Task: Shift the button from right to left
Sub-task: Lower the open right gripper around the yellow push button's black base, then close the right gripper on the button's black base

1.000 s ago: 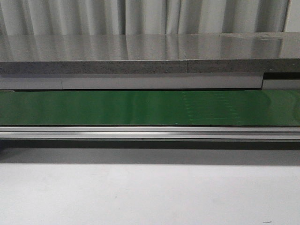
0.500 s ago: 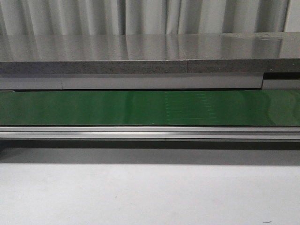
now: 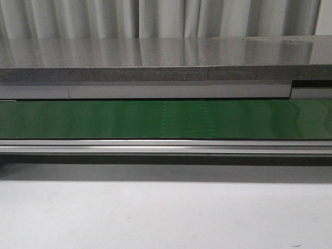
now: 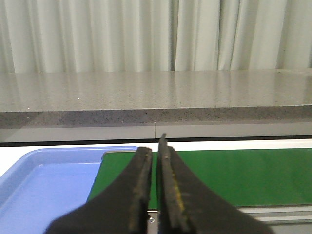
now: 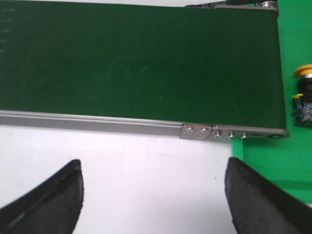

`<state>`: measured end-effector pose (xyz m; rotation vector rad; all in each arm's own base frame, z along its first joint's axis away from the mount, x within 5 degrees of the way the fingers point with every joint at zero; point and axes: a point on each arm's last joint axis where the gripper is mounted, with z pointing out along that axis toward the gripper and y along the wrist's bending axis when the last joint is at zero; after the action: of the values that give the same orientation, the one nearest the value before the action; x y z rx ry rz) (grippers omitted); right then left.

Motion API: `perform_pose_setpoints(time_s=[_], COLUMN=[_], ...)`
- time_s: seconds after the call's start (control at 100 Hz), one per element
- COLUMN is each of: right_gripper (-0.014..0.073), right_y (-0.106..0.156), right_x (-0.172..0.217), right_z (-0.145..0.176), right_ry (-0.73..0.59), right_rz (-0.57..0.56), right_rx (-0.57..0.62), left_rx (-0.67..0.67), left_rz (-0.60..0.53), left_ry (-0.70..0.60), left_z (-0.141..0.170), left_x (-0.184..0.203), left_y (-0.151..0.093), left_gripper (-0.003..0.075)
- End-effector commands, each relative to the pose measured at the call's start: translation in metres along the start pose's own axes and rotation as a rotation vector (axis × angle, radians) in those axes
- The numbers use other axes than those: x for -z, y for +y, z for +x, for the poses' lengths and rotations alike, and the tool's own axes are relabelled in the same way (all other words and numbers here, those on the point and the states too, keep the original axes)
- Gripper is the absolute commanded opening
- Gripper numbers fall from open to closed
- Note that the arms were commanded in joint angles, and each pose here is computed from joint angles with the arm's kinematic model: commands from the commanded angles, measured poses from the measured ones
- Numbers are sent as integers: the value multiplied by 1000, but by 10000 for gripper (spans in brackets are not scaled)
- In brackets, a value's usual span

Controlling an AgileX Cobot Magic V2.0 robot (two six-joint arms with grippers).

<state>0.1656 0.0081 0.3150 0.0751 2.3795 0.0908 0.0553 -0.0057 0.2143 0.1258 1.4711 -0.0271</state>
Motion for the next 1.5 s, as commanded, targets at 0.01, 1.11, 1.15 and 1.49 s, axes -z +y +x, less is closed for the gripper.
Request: perform_pose_setpoints(time_s=[0.01, 1.11, 1.15, 1.49], right_gripper=[562, 562, 562, 559], right_y=[-4, -180, -185, -203], right_x=[9, -104, -109, -149], right_z=[-25, -102, -98, -76], right_ry=[-107, 113, 128, 256], right_rz=[28, 262, 254, 189], right_rx=[-1, -52, -54, 3], left_rx=[19, 19, 19, 19], left_rz=[-2, -2, -2, -2], left_ry=[-83, -83, -83, -83], left_z=[4, 4, 4, 4], left_x=[2, 2, 2, 2], left_y=[-1, -1, -1, -1], left_gripper=[5, 5, 5, 5])
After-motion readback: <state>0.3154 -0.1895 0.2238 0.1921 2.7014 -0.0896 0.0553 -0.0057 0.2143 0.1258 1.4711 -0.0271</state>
